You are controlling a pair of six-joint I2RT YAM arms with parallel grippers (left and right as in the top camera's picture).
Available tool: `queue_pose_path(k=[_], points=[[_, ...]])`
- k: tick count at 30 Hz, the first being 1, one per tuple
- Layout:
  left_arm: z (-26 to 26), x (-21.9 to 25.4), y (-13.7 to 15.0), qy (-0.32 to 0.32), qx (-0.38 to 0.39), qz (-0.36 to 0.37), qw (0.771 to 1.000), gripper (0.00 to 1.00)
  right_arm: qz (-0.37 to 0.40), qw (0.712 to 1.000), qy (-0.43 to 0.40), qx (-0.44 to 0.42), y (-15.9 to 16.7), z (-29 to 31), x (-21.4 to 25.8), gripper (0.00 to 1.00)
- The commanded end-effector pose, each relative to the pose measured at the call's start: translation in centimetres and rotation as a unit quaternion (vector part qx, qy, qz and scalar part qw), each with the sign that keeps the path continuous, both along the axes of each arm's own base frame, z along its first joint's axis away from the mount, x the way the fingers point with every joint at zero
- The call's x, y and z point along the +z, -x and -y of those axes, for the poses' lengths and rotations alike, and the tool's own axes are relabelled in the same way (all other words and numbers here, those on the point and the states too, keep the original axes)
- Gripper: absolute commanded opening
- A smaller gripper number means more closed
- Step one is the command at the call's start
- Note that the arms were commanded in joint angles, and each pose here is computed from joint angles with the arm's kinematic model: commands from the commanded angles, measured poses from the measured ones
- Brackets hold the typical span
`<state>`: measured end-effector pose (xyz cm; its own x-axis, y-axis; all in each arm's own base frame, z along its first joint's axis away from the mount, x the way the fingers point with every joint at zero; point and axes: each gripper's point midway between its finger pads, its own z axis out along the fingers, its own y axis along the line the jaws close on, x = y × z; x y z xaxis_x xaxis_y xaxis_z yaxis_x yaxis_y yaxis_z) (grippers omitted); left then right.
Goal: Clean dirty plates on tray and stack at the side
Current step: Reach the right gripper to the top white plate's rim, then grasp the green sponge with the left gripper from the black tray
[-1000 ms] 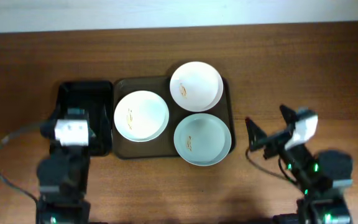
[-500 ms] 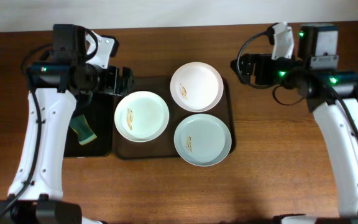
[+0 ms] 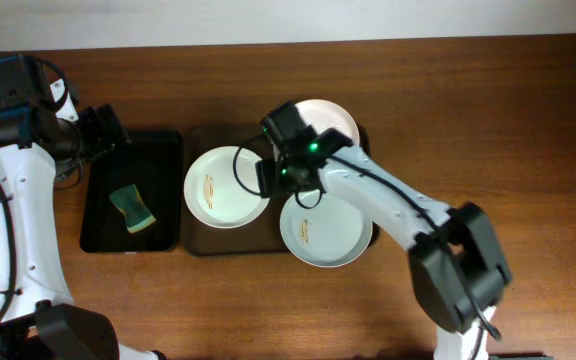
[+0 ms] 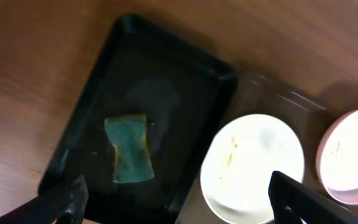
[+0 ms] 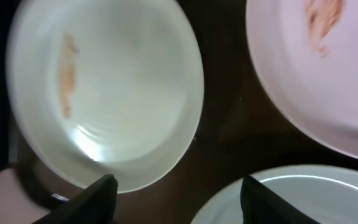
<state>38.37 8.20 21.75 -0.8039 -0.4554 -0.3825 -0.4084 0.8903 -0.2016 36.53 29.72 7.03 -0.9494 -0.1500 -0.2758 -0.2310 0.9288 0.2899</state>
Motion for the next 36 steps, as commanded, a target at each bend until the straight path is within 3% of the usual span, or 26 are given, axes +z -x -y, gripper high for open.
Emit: queue_pose_path(k=[1, 4, 16, 19, 20, 25, 27, 32, 36], points=[[-0.9, -0.3, -0.5, -0.017, 0.018, -0.001, 1.0, 0.91, 0.004, 1.0, 0.01, -0.011, -1.0, -0.5, -2.0, 0.62], [-1.0, -1.9, -0.5, -0.01, 0.017, -0.027, 0.999, 0.91, 0.028, 0.999, -0.009, -0.013, -2.6, -1.7, -2.9, 0.5], [-0.6, -5.7, 0.9, 0.005, 0.009, -0.095, 0.995, 0.91, -0.003, 0.999, -0.025, -0.041, -2.8, -2.7, -6.7, 0.33], [-0.2, -8.1, 2.3, 0.012, 0.008, -0.125, 0.992, 0.81, -0.003, 0.999, -0.028, -0.042, -2.8, -3.0, -6.8, 0.09], [-0.1, -8.8, 2.6, 0.014, 0.008, -0.133, 0.991, 0.79, -0.003, 0.999, -0.028, -0.042, -2.8, -3.0, -6.8, 0.05], [0.9, -12.3, 4.9, 0.036, 0.004, -0.173, 0.984, 0.59, -0.004, 0.999, -0.028, -0.042, -2.8, -2.9, -6.8, 0.04], [1.2, -13.6, 5.3, 0.041, 0.003, -0.178, 0.983, 0.56, -0.004, 0.999, -0.028, -0.042, -2.8, -2.9, -6.8, 0.04], [-1.1, -16.6, 5.2, -0.008, 0.075, -0.163, 0.984, 0.36, -0.004, 0.999, -0.027, -0.042, -2.8, -2.9, -6.8, 0.04], [-1.9, -18.4, 4.7, -0.02, 0.117, -0.136, 0.984, 0.36, -0.005, 0.999, -0.027, -0.042, -2.8, -2.9, -6.8, 0.04]])
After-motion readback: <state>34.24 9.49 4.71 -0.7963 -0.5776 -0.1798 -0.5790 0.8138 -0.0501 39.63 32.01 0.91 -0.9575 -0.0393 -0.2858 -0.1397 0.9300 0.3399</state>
